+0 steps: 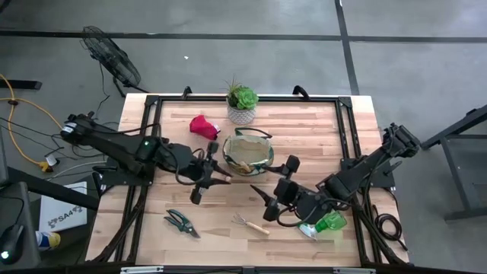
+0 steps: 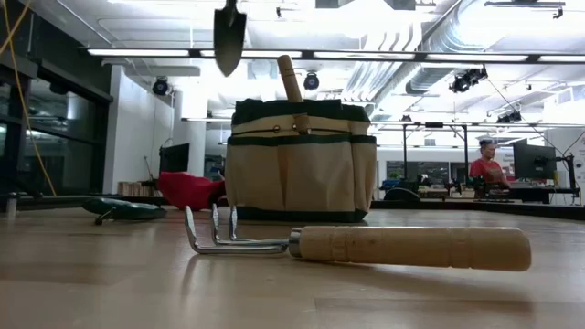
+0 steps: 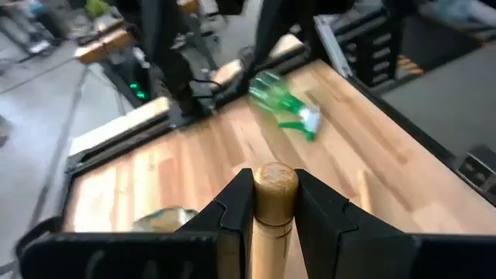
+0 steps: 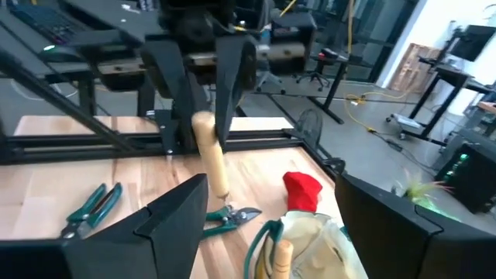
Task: Pick & Place Garden tools in Gardening bag
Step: Put the brown trowel into the gardening bag
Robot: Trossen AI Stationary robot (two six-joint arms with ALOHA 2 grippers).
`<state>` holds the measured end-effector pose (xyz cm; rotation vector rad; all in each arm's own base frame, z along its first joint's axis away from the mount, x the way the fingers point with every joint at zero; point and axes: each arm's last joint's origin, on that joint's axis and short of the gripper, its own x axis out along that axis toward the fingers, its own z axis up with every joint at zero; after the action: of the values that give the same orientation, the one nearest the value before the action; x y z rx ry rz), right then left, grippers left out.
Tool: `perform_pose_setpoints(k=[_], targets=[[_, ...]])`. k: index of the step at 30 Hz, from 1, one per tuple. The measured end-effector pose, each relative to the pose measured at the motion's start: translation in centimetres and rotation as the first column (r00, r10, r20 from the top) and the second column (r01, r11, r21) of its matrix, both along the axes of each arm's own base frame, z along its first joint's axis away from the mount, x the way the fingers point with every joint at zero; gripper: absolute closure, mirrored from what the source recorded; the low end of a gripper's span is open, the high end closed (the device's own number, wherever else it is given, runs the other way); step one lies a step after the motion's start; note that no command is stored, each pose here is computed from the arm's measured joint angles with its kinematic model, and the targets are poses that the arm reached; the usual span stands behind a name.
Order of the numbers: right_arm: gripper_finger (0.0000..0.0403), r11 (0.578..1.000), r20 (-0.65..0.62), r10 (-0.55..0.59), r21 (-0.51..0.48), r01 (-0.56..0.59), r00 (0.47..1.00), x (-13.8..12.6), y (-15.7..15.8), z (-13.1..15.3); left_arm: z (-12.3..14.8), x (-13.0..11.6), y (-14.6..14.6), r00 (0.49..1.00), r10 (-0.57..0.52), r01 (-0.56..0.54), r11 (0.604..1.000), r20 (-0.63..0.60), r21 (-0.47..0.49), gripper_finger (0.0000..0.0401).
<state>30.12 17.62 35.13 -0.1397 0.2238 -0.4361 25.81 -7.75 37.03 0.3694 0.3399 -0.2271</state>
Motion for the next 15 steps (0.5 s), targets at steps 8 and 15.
perform_pose_setpoints(k=[8,15], targets=[[0.0128,0.998,-0.010,0.060,0.026,-0.060,0.998,0.1,0.1,-0.1,-1.9,0.3,1.7,0.994,-0.091,0.089,0.995,-0.059,-0.036,0.0337],[0.0128,0.997,-0.010,0.068,0.030,-0.067,0.998,0.1,0.2,-0.1,-3.9,0.4,2.4,0.971,-0.217,0.216,0.976,-0.097,-0.023,0.0337]])
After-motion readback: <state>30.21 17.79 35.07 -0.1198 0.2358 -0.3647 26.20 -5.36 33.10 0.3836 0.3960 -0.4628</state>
